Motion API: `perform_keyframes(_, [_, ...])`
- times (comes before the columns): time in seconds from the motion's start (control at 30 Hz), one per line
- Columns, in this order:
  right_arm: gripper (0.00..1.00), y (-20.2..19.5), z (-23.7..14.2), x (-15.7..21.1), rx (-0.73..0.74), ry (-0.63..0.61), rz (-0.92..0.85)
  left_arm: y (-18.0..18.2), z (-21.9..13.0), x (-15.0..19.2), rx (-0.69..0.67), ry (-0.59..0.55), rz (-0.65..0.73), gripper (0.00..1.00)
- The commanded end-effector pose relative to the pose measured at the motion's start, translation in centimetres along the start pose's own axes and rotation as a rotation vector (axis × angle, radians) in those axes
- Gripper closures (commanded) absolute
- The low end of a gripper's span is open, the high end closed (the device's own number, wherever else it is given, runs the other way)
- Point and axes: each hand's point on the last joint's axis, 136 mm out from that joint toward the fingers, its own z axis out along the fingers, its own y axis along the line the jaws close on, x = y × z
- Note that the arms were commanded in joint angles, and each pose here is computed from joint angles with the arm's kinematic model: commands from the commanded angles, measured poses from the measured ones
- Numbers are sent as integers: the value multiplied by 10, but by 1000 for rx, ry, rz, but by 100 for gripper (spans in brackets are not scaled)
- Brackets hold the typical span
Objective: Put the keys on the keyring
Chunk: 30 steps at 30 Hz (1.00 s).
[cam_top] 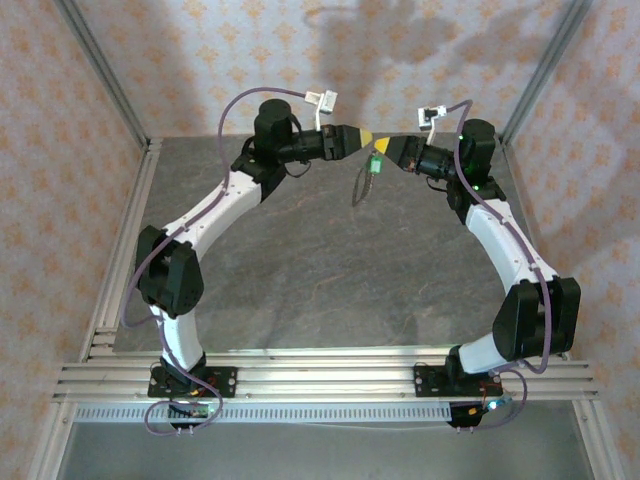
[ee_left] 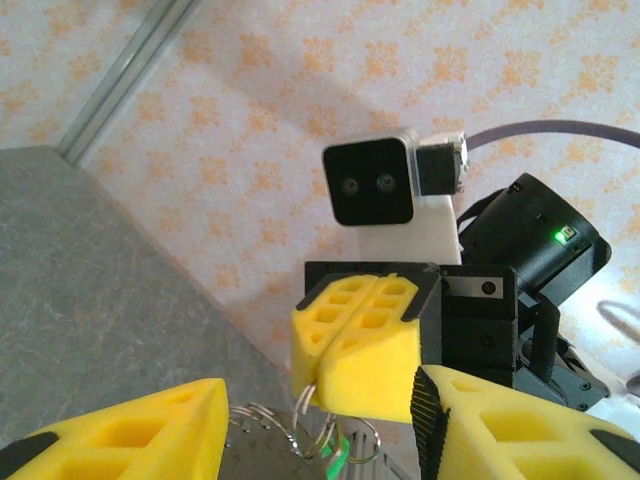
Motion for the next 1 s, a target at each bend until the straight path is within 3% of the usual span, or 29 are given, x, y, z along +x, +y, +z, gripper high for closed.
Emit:
perform_keyframes(0.0, [100,20,-4,-10,-45,-28,-76,-12,9,3,49,31,23,49])
perform_keyframes(0.33, [100,13,-3,-7,-31,-28,-67,-22,8,11,79,51,35,67])
perform_keyframes(0.53, [100,13,-3,-7,-31,-28,-65,-24,7,10,80,46,40,82])
perform_keyframes(0.97, [100,14,-2,-10,-34,-33,-61,-26,13,24,75,102,58,93])
